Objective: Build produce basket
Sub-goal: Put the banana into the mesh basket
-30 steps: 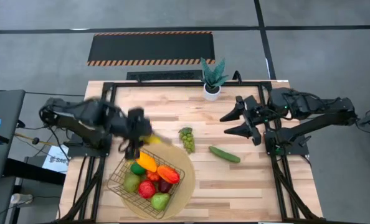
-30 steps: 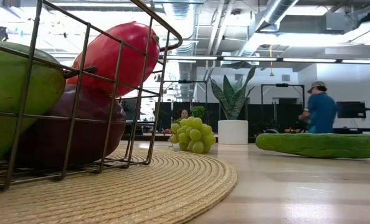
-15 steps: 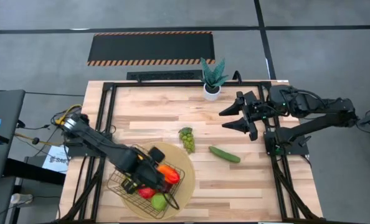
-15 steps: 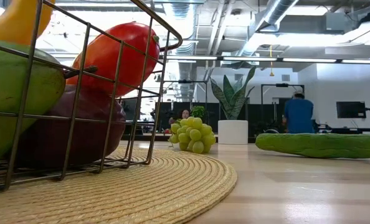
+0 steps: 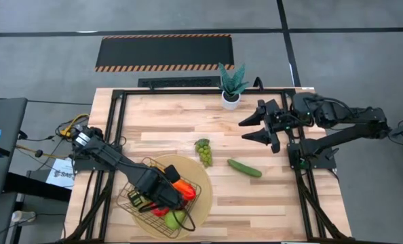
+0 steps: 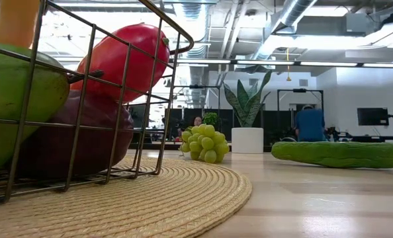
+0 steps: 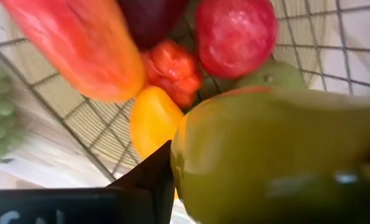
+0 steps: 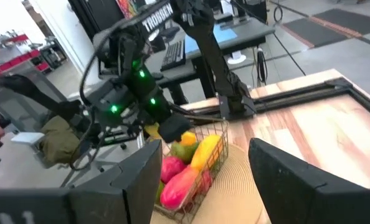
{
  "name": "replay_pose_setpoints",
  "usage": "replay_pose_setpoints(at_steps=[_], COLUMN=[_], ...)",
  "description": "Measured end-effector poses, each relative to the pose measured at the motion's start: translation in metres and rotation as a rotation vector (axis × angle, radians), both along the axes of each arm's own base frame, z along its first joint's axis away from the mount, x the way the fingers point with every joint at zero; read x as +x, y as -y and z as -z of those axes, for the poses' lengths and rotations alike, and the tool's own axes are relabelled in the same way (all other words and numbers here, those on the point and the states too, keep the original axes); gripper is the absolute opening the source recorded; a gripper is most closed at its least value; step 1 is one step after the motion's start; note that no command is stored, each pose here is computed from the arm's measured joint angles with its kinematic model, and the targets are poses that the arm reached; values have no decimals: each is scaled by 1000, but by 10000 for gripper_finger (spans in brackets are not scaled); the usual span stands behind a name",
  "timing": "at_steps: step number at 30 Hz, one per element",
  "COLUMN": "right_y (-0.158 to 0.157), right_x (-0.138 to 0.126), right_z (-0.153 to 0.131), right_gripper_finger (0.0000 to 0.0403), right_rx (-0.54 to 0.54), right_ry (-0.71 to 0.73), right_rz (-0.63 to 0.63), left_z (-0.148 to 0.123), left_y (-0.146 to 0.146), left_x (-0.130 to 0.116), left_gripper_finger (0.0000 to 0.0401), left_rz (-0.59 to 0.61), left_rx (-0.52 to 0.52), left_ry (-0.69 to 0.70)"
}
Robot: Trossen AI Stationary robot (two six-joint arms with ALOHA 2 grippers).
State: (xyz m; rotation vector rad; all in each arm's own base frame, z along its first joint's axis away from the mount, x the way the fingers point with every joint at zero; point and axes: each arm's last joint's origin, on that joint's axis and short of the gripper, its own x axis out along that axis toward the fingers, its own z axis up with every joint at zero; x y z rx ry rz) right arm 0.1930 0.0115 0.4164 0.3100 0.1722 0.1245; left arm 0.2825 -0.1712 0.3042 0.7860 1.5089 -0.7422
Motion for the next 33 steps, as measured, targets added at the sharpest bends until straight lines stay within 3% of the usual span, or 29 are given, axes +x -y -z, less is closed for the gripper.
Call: replay_pose_setpoints(at_steps=[8,13,18,22,29,33], right_y=[0,0,0,0,-2,-4], right_x=[-1,-1,-1,-3,-6,-6], right_z=[5,6,8,13,23,23], right_gripper_finger=[260,260,260,260,260,260], right_rx=[-2,-2,-3,5,15,-5], right_ry=[-57,-66,-86,-143,-246,-244], right_rz=[0,0,-1,0,-11,-31], left_z=[5,18,39,43,35,29], left_y=[0,1,-3,-4,0,3], left_x=[5,7,1,2,11,12], left_gripper_finger=[126,139,141,142,147,182], left_rz=[84,56,56,66,50,23], left_rx=[3,7,64,128,74,15], left_ry=[0,-50,-122,-91,-1,6])
